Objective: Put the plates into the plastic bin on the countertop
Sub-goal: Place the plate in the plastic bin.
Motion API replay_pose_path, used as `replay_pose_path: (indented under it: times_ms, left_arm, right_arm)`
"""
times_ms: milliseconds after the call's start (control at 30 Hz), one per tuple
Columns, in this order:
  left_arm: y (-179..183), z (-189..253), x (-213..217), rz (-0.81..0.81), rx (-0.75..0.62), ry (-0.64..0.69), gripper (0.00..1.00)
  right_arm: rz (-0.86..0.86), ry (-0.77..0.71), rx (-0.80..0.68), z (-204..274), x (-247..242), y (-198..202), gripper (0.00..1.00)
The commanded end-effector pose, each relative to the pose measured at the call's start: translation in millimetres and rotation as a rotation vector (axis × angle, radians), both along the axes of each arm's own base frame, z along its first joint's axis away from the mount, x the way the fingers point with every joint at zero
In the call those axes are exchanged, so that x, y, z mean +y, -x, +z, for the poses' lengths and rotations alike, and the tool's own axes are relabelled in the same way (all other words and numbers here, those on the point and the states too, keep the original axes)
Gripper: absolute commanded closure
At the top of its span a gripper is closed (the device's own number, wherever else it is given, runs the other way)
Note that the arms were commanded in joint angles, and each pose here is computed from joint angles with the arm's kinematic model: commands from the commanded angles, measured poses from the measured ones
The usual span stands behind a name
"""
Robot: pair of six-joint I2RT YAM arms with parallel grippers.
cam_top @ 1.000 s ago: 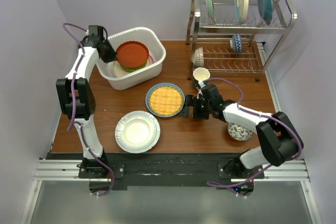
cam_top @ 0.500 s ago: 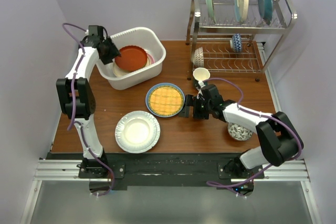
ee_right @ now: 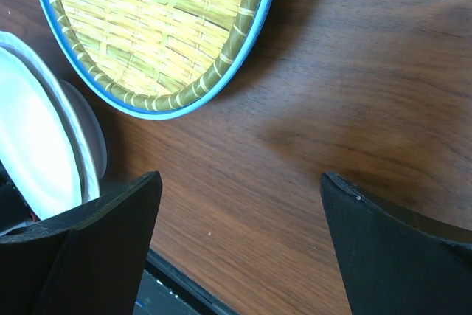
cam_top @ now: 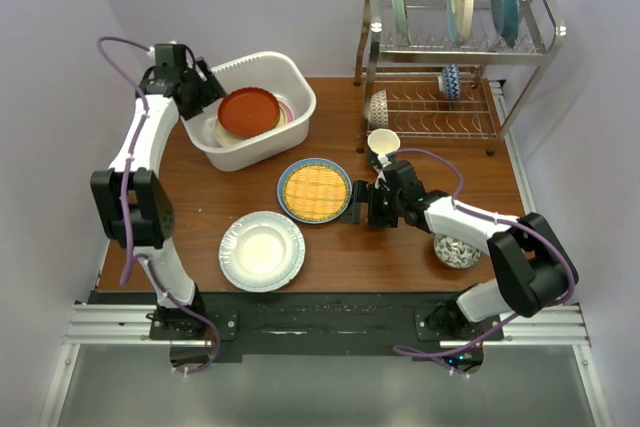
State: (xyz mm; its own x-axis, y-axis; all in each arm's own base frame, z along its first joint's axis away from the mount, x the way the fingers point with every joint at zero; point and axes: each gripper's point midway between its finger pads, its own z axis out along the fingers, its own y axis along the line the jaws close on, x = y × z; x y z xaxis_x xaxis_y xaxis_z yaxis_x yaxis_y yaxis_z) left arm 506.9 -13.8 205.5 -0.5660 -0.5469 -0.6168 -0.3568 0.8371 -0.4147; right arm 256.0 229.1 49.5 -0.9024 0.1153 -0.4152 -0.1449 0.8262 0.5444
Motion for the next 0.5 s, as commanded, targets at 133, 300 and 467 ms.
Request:
replay_pose_path:
  times_ms: [133,300,467]
  left_arm:
    - [53.1,77.0,-56.9,-0.157,-0.198,-0.073,0.21]
    - [97.2,66.6,-90.4,-0.222,-0.199,-0.058,0.21]
    - [131.2,56.2,-104.7,-0.276,-0.186,-0.039,0.23]
  right_arm:
    - [0.003,-0.038,-0.051,18.6,6.1,-10.5,0.07]
    - [0.002,-0.047,-0.059,23.8,6.9,-11.2,0.07]
    - [-0.006,-0.059,-0.063,27.7,7.9,-11.7,0.08]
